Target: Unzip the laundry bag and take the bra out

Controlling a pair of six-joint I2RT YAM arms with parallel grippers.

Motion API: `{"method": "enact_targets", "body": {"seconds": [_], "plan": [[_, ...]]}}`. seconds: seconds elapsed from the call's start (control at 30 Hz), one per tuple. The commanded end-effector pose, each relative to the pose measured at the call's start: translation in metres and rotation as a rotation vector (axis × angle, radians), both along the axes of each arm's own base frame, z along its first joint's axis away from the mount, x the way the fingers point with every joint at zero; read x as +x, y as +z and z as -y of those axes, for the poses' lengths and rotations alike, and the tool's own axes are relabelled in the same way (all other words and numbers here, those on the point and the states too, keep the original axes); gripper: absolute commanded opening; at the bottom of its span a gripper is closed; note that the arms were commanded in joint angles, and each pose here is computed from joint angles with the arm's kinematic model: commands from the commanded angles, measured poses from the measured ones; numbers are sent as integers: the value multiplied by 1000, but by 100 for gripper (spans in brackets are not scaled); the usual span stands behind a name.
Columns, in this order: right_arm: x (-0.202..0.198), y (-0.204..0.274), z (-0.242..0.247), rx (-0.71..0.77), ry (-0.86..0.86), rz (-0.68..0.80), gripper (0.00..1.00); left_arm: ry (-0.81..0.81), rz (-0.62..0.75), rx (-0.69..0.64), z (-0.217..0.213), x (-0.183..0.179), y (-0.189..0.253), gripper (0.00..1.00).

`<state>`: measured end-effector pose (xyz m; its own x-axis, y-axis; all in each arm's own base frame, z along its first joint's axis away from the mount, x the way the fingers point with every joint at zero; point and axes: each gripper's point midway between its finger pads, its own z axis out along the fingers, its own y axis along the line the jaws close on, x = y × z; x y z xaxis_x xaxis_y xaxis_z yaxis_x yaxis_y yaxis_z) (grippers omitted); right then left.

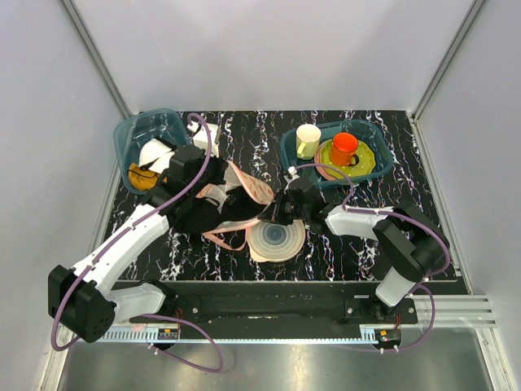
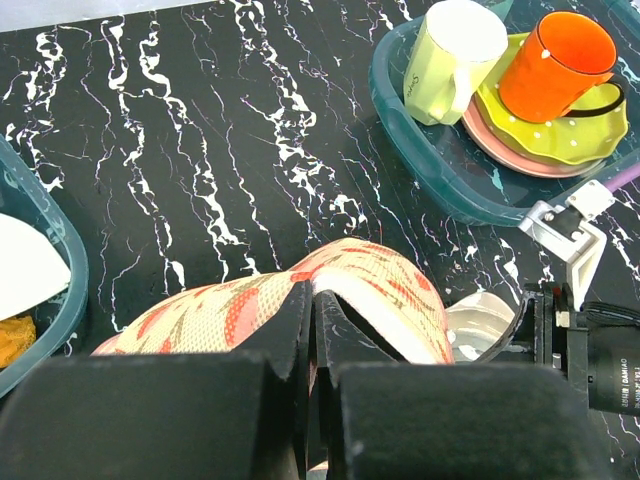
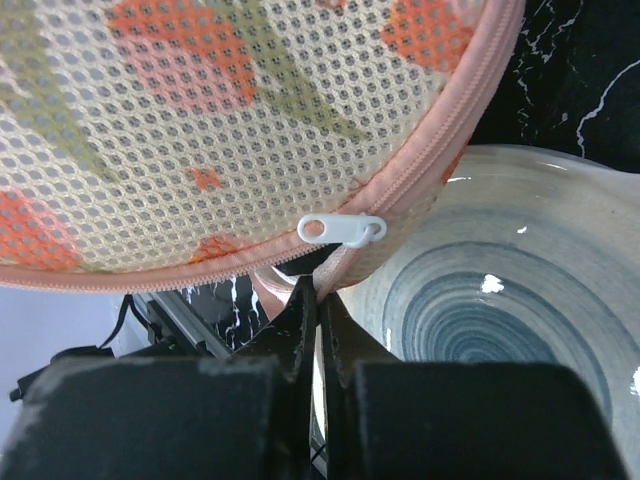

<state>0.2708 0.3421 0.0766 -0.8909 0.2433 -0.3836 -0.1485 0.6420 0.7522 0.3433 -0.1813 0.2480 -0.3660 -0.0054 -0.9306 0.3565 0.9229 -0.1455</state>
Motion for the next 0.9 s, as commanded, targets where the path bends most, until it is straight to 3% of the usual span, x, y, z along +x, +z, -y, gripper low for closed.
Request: {"method": "enact_targets", "body": {"seconds": [0.0,0.13,0.27,0.43,0.63,0.77,0.8,0.83,0.87], "plan": [[15,29,-9,41,-22,99,0,11,110,-68,4,12,40,0],[12,44,0,26,-33,132,0,73,150,-84,0,27,47,0],[0,62,11,25,-25,154,0,108,140,-81,15,65,46,0],[-10,86,21,6,13,208,0,198,88,-12,30,128,14,0],[0,124,11,68,18,240,0,203,-10,-21,59,171,-42,0],[18,151,-2,106,12,264,0,129,-41,-39,73,169,-29,56],[22,152,-2,110,6,262,0,122,-39,-46,73,166,-25,88],[23,151,-3,116,16,250,0,107,-26,-44,73,163,-19,98],[27,147,-3,119,9,233,0,96,-11,-45,71,159,-7,99]]}}
